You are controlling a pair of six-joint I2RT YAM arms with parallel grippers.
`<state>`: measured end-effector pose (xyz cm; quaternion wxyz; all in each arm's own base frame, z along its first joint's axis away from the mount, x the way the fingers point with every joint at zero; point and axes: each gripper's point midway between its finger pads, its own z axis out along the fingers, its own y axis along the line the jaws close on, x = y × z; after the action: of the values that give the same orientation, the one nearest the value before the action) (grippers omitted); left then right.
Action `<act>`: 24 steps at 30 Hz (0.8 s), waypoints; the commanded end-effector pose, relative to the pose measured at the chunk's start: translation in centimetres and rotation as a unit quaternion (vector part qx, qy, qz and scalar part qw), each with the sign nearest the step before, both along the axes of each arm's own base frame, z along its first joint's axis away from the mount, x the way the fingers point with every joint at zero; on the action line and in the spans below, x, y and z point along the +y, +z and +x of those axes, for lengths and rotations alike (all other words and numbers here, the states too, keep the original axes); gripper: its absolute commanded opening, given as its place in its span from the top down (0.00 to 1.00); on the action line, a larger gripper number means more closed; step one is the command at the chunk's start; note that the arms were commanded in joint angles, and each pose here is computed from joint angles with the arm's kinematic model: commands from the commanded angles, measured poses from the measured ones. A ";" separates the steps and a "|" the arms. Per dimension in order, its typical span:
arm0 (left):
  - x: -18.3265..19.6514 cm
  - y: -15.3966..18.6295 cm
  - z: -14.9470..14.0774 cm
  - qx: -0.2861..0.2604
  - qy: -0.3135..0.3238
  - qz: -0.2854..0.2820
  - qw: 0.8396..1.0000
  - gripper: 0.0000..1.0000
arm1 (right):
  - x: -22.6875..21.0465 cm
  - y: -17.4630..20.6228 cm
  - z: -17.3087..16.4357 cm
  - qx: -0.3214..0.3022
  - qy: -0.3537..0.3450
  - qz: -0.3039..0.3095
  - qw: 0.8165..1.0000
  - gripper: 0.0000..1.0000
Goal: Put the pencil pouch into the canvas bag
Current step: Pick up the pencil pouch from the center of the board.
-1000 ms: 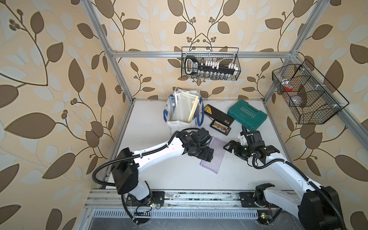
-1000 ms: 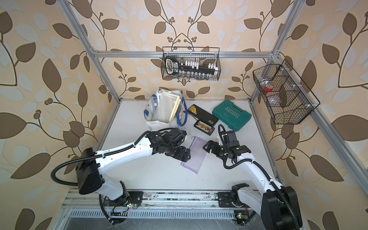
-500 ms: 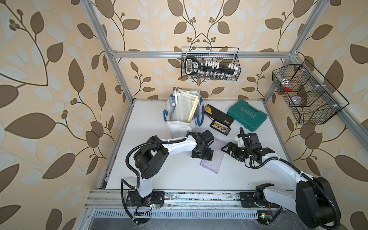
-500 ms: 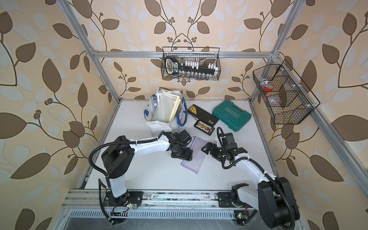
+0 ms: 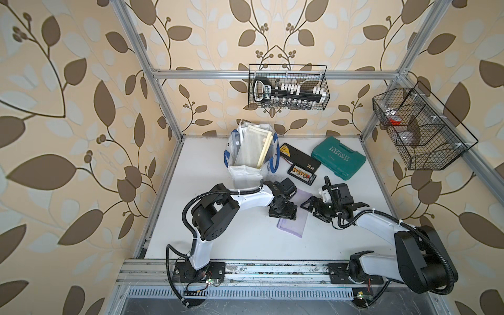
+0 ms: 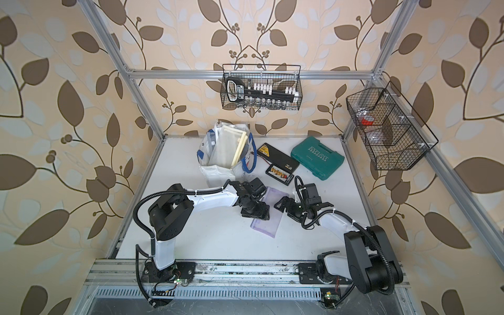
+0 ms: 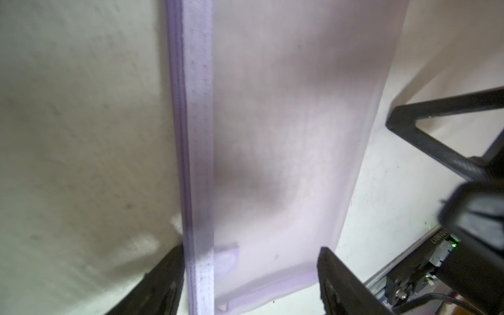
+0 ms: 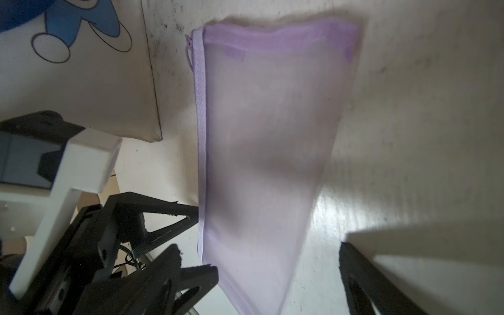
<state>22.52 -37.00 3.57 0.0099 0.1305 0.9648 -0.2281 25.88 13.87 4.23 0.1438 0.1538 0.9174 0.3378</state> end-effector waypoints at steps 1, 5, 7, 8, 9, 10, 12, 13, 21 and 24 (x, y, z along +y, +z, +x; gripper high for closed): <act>-0.3 -1.9 -2.2 0.038 -0.007 0.002 0.999 0.27 | 0.3 -0.5 -0.3 0.005 0.001 0.015 1.000 0.13; -0.6 -1.9 -2.6 0.048 -0.007 -0.008 0.999 0.34 | 0.4 -0.4 -0.1 0.001 -0.001 0.020 1.000 0.15; -1.0 -1.7 -2.7 0.053 -0.010 -0.015 0.998 0.39 | 0.5 -0.4 -0.1 0.001 -0.002 0.022 1.000 0.17; -1.1 -1.7 -2.7 0.056 -0.010 -0.017 0.998 0.42 | 0.5 -0.4 0.0 0.001 -0.004 0.023 1.000 0.18; -1.3 -1.6 -2.7 0.058 -0.011 -0.019 0.998 0.46 | 0.5 -0.4 0.0 -0.001 -0.004 0.025 1.000 0.19; -1.4 -1.5 -2.7 0.060 -0.011 -0.021 0.998 0.51 | 0.5 -0.4 -0.1 -0.001 -0.004 0.027 1.000 0.20; -1.7 -1.3 -2.7 0.063 -0.010 -0.026 0.998 0.58 | 0.6 -0.4 -0.1 -0.003 -0.004 0.028 1.000 0.21; -1.8 -1.2 -2.7 0.065 -0.009 -0.028 0.997 0.61 | 0.6 -0.3 -0.1 -0.005 -0.004 0.030 1.000 0.21; -2.3 -0.5 -2.3 0.058 -0.014 -0.034 0.998 0.93 | 0.7 -0.1 0.1 -0.006 0.000 0.030 1.000 0.28; -2.3 -0.1 -2.2 0.052 -0.013 -0.038 0.998 1.00 | 0.7 0.2 0.4 -0.009 0.005 0.027 1.000 0.29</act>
<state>20.27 -38.86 2.42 -0.0466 0.1236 0.9551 -0.2652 26.03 14.35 4.08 0.1481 0.1588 0.9076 0.3593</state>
